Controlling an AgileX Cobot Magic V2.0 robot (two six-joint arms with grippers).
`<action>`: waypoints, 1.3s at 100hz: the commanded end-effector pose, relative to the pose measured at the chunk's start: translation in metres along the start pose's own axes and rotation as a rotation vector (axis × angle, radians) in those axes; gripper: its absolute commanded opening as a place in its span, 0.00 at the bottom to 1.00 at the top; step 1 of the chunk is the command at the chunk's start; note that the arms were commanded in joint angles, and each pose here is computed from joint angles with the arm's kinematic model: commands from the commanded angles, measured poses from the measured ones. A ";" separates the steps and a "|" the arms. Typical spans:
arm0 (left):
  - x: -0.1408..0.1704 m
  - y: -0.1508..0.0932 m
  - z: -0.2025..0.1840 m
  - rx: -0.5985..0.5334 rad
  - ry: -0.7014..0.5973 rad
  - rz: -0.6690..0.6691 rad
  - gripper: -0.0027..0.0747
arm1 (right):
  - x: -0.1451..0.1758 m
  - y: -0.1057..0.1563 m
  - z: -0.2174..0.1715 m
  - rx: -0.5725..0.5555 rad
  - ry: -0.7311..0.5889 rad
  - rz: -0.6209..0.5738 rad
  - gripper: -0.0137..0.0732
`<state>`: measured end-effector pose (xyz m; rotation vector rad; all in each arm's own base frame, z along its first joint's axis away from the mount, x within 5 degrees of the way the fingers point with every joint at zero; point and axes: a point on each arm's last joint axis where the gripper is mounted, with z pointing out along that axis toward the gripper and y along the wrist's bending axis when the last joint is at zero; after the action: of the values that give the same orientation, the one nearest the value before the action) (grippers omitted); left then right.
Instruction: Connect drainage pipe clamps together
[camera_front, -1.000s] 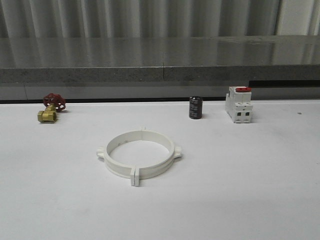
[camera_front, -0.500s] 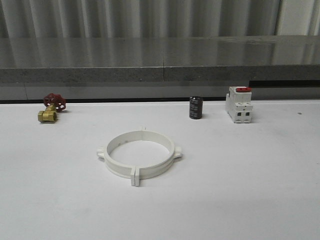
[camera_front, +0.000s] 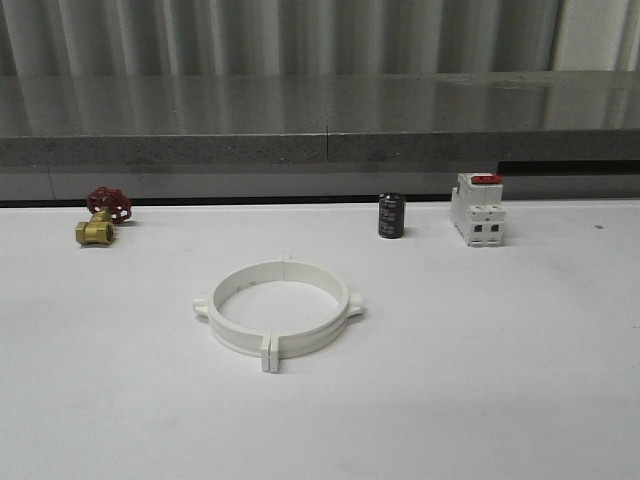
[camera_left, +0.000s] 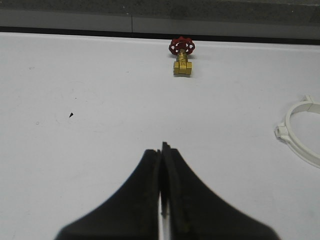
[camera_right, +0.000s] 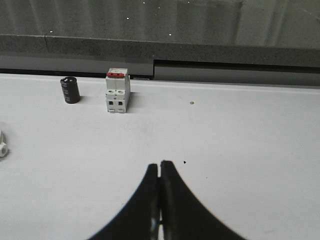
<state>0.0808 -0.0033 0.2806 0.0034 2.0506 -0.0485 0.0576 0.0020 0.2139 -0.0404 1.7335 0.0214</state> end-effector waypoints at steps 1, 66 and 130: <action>-0.014 0.000 -0.004 0.003 -0.090 -0.015 0.01 | -0.003 0.000 -0.004 0.000 -0.149 -0.016 0.08; -0.014 0.000 -0.004 0.003 -0.089 -0.015 0.01 | 0.006 0.000 -0.002 -0.001 -0.238 -0.009 0.08; -0.012 0.000 -0.003 0.002 -0.087 -0.016 0.01 | 0.006 0.000 -0.002 -0.001 -0.238 -0.009 0.08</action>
<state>0.0808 -0.0034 0.2805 0.0027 2.0508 -0.0509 0.0567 0.0023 0.1939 -0.0419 1.6166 0.0241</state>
